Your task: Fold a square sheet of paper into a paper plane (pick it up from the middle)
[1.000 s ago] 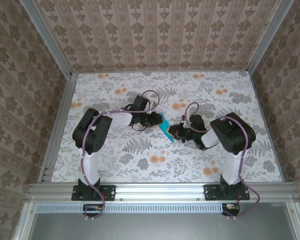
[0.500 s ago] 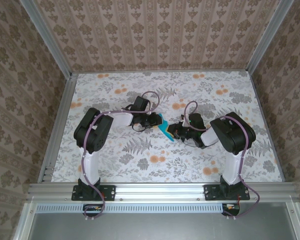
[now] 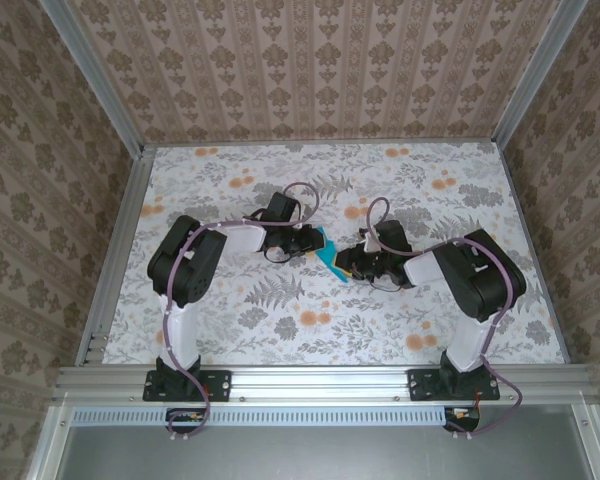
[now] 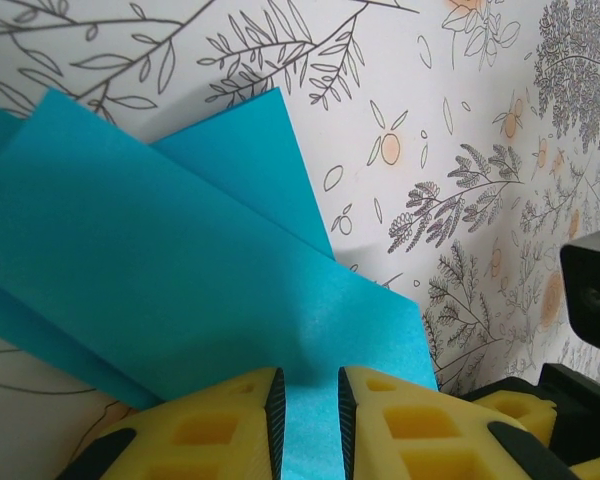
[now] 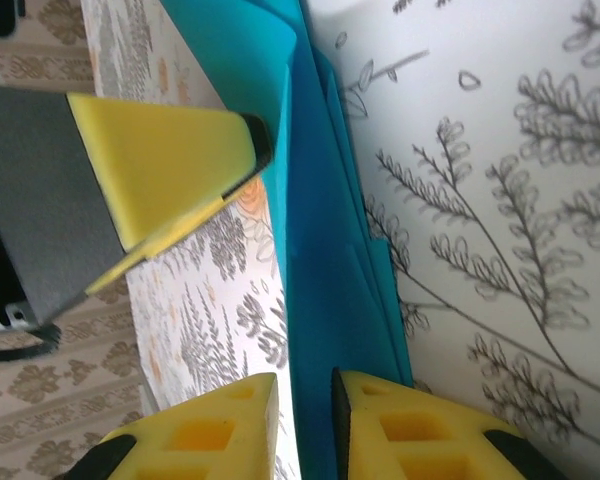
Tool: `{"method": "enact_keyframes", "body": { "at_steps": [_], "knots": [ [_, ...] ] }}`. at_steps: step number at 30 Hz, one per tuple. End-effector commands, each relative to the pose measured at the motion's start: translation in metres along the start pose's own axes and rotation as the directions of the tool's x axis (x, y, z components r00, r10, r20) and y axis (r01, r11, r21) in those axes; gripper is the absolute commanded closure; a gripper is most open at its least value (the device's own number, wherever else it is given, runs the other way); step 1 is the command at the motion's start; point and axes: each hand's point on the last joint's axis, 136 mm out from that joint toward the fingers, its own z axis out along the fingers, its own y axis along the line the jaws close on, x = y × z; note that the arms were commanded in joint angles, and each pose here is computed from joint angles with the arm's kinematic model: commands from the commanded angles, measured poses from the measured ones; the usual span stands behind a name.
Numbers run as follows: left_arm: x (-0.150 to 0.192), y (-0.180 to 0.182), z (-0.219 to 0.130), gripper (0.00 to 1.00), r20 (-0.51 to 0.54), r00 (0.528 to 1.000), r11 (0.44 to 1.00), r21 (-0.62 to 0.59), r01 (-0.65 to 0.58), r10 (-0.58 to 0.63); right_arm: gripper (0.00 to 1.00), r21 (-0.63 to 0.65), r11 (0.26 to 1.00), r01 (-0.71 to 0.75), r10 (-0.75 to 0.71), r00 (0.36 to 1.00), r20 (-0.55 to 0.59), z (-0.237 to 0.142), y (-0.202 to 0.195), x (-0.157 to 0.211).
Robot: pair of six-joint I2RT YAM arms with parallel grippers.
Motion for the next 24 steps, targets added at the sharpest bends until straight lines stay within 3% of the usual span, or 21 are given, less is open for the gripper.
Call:
{"method": "enact_keyframes", "body": {
  "at_steps": [1, 24],
  "knots": [
    [0.006, 0.019, 0.001, 0.76, -0.01, 0.999, 0.997, -0.053, 0.049, -0.049, 0.77, 0.04, 0.998, 0.043, -0.04, 0.997, -0.061, -0.008, -0.002, 0.011],
    [0.001, 0.013, -0.008, 0.76, 0.006, 0.999, 0.998, -0.036, 0.052, -0.051, 0.93, 0.15, 0.987, 0.063, -0.04, 0.987, -0.157, -0.007, -0.03, 0.028]
  ]
}}
